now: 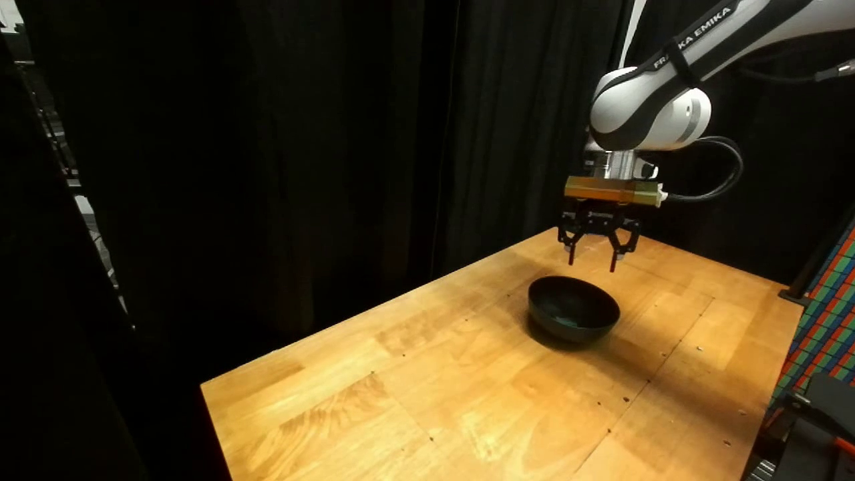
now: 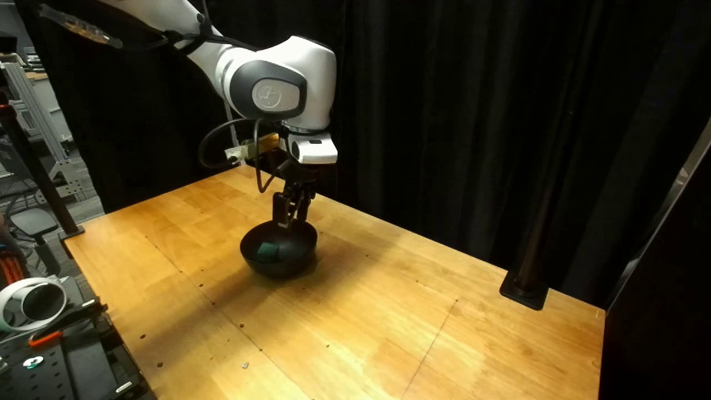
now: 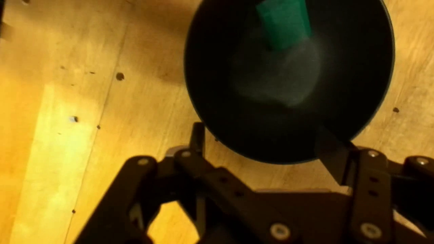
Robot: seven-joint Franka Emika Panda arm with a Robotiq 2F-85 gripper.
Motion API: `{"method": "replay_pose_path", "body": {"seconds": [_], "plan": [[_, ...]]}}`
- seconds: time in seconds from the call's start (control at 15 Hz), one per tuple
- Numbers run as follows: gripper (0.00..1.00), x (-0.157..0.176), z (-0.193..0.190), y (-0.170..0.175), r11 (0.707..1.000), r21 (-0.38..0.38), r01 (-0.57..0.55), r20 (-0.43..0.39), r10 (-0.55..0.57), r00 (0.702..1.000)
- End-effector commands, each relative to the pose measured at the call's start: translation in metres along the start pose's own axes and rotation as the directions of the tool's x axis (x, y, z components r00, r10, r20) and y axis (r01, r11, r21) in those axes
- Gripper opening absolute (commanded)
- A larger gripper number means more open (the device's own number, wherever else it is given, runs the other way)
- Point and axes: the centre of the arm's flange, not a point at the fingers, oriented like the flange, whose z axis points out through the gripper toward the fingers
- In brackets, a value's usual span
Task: Put the green block in the bowl
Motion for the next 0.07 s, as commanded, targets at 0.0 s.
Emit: {"method": "replay_pose_path", "body": {"seconds": [0.0], "plan": [[1.0,-0.0071,-0.0587,0.0482,1.0,-0.01,-0.007,0.051,0.008,0.999]]}}
